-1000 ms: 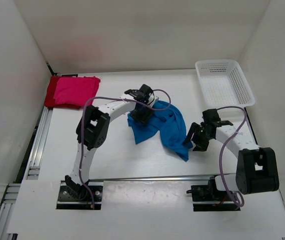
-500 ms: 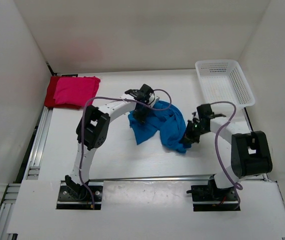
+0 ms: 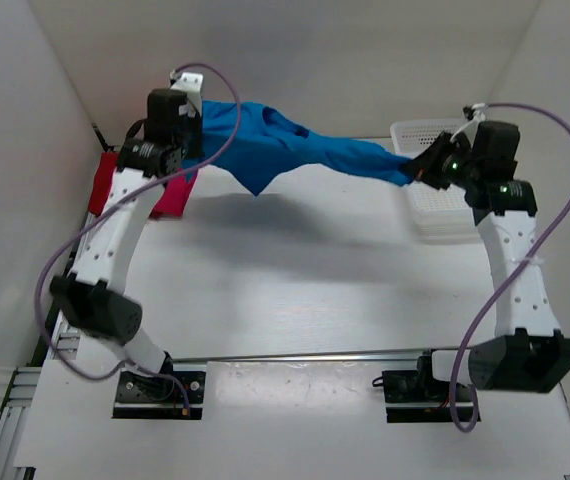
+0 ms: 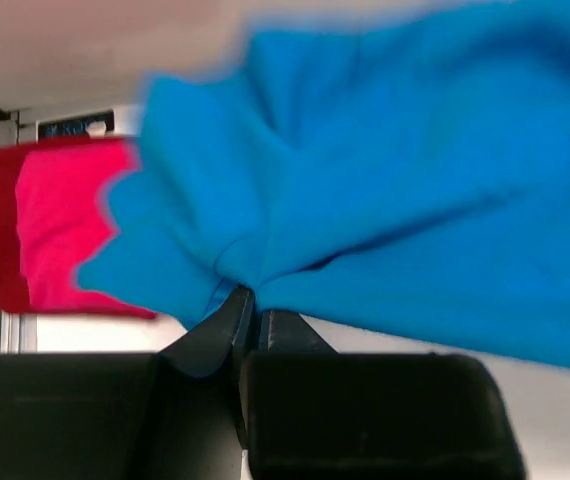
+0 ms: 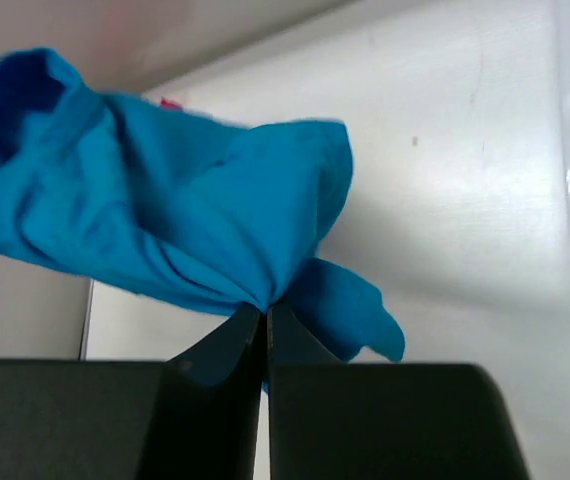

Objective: Fold and stack the t-shirts
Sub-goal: Flatten out the tshirt

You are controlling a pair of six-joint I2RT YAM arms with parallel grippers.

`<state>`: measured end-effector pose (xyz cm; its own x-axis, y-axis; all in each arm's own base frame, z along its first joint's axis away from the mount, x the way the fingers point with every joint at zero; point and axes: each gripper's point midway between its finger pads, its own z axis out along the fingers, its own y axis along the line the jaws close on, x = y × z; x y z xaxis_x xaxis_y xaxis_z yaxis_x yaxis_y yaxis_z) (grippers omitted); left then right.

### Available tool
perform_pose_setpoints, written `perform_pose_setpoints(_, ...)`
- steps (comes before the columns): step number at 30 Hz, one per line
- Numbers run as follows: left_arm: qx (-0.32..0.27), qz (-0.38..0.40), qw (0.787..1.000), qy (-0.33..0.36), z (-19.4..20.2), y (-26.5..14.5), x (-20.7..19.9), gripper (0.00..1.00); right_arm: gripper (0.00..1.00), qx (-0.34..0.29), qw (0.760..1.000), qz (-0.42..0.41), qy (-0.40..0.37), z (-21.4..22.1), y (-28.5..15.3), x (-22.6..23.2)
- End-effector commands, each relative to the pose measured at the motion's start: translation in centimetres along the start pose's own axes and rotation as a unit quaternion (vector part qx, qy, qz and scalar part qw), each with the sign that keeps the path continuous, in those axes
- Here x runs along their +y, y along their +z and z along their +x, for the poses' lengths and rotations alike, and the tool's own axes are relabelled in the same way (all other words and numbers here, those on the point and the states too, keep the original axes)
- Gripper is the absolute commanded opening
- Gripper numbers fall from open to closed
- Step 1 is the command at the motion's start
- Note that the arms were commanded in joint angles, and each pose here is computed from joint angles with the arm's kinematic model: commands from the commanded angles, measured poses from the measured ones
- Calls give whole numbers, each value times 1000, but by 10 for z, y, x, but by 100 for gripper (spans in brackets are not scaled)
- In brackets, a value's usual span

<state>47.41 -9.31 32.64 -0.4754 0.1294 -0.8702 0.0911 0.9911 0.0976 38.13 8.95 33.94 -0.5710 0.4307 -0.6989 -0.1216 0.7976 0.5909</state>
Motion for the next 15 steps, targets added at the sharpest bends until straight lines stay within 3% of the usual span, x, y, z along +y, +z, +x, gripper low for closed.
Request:
perform_pose_setpoints(1,71,9,997,20,69,-23,-4,12,1,73,996,27,31,65,-1,-29)
perform_pose_setpoints(3,113,34,993,29,115,-33,-13,21,1,111,993,7,38,107,-1,-27)
perform_pose_setpoints(5,210,67,974,46,198,-62,-20,34,1,183,981,20,60,176,4,-48)
perform_pose_setpoints(6,252,116,960,46,228,-79,-37,42,1,214,976,14,48,204,4,-43)
perform_pose_setpoints(7,331,139,932,52,282,-110,-40,54,1,246,967,46,45,238,3,-63)
perform_pose_setpoints(10,439,182,878,55,360,-161,-47,64,1,323,940,98,48,303,-7,-91)
perform_pose_setpoints(12,446,177,875,64,371,-163,-45,64,1,335,934,111,51,319,-8,-101)
perform_pose_setpoints(15,389,168,904,60,336,-134,-49,67,1,348,927,128,55,328,-8,-110)
